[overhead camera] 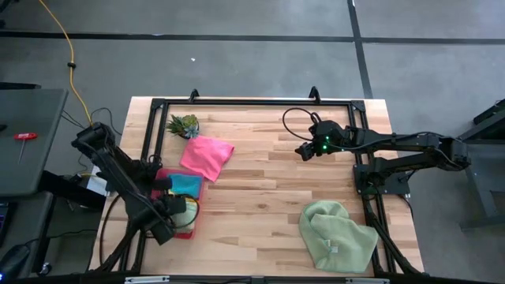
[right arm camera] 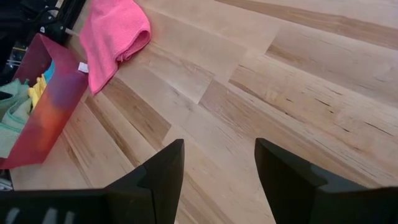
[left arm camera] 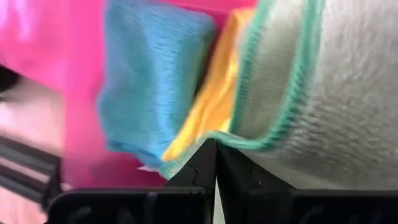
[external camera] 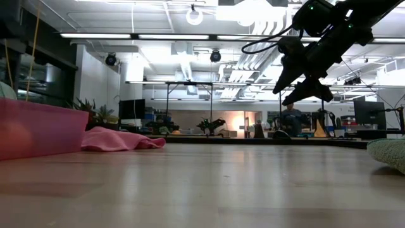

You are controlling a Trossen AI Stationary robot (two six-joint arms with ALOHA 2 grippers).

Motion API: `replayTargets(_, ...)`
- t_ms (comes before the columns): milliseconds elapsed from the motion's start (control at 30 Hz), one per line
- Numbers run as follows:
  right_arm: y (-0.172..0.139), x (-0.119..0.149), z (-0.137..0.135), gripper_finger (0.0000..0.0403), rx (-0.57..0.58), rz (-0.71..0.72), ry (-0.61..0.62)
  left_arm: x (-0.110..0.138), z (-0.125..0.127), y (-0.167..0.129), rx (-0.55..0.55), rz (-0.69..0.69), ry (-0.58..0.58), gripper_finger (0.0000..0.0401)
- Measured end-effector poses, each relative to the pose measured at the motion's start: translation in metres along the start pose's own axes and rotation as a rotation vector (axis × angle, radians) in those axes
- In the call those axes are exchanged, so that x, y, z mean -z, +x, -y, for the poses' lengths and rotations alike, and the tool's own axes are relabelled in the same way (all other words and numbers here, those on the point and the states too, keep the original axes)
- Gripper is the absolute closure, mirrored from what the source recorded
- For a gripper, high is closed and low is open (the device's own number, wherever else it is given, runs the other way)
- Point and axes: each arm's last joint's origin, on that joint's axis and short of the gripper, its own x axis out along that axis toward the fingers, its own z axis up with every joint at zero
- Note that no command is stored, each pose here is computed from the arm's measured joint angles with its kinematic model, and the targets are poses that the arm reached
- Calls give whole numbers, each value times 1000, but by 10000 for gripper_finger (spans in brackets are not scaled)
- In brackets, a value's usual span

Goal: Fold microfiber towels
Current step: Put the top green microfiber towel into the red bin

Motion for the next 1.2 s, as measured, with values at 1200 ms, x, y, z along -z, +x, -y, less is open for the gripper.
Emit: replayTargets(1200,0,0,1,214,19,15,-35,-28,21,12,377,227,-431,401)
